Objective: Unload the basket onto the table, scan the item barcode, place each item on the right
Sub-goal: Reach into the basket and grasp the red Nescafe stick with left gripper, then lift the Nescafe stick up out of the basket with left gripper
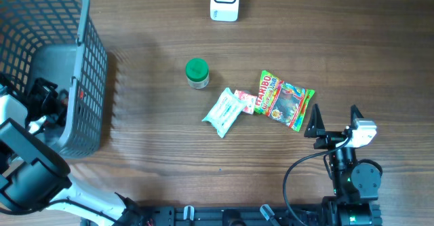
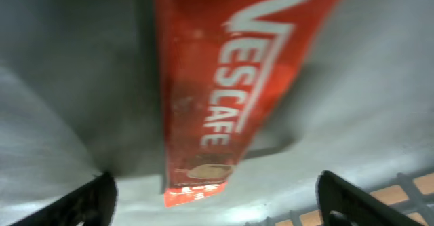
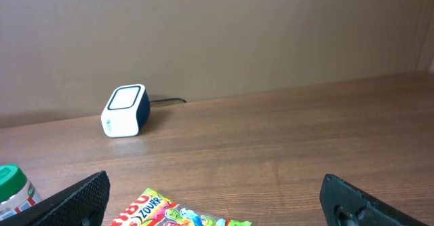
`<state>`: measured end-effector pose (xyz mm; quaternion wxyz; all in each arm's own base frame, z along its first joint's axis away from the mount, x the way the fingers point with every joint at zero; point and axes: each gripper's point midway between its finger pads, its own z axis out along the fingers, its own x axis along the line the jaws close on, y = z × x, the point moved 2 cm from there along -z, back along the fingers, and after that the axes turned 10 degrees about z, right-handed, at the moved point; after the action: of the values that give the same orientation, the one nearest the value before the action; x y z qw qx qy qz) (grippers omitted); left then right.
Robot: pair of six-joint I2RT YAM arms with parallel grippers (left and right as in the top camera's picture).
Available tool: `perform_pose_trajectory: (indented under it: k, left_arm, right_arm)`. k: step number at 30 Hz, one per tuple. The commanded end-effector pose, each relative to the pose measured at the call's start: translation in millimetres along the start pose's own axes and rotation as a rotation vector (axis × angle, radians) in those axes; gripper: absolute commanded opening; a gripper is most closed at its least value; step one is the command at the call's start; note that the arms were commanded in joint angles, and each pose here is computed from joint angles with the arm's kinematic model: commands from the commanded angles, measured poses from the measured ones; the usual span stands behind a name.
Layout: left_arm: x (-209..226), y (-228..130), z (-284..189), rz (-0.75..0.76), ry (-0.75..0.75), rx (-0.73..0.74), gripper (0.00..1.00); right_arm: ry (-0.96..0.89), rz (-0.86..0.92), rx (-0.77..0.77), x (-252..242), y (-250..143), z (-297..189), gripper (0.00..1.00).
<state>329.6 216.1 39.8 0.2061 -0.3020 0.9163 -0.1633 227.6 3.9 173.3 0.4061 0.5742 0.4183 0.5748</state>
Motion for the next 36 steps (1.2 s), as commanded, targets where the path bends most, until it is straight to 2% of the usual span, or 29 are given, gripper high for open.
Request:
perform_pose_trajectory:
  k: [1, 3, 10, 11, 12, 13, 16, 20, 24, 27, 29, 33, 36]
  left_arm:
    - [100, 53, 48, -0.104, 0.351, -0.200, 0.92]
    - [110, 58, 42, -0.111, 0.402, -0.243, 0.99]
    - [127, 65, 31, -0.153, 0.478, -0.276, 1.00]
    - [128, 67, 29, -0.163, 0.481, -0.277, 0.97]
    - [129, 74, 25, -0.184, 0.475, -0.279, 0.42]
    - [129, 77, 24, -0.180, 0.474, -0.276, 0.23]
    - [132, 88, 17, -0.173, 0.480, -0.284, 0.04]
    - [133, 101, 11, -0.162, 0.475, -0.294, 0.04]
    - [104, 90, 23, -0.054, 0.335, -0.160, 0.04]
    - [60, 59, 30, 0.013, 0.150, 0.024, 0.04]
    - [21, 36, 27, 0.122, 0.013, 0.113, 0.04]
    - [-37, -9, 9, 0.285, -0.137, 0.184, 0.04]
    - [-71, -56, -11, 0.413, -0.218, 0.225, 0.04]
  right_arm:
    - [-0.007, -0.014, -0.010, -1, 2, 0, 1.00]
    - [-0.007, -0.014, -0.010, -1, 2, 0, 1.00]
    - [-0.007, -0.014, -0.010, -1, 2, 0, 1.00]
    - [-0.007, -0.014, -0.010, -1, 2, 0, 1.00]
    - [-0.007, -0.014, -0.010, -1, 2, 0, 1.00]
    - [-0.007, -0.014, -0.010, -1, 2, 0, 1.00]
    - [-0.007, -0.014, -0.010, -1, 2, 0, 1.00]
    - [-0.007, -0.014, -0.010, -1, 2, 0, 1.00]
    - [-0.007, -0.014, -0.010, -1, 2, 0, 1.00]
    - [-0.007, -0.014, -0.010, -1, 2, 0, 1.00]
    - [-0.007, -0.014, -0.010, -1, 2, 0, 1.00]
    - [-0.007, -0.014, -0.010, -1, 2, 0, 1.00]
    - [-0.007, -0.014, -0.010, -1, 2, 0, 1.00]
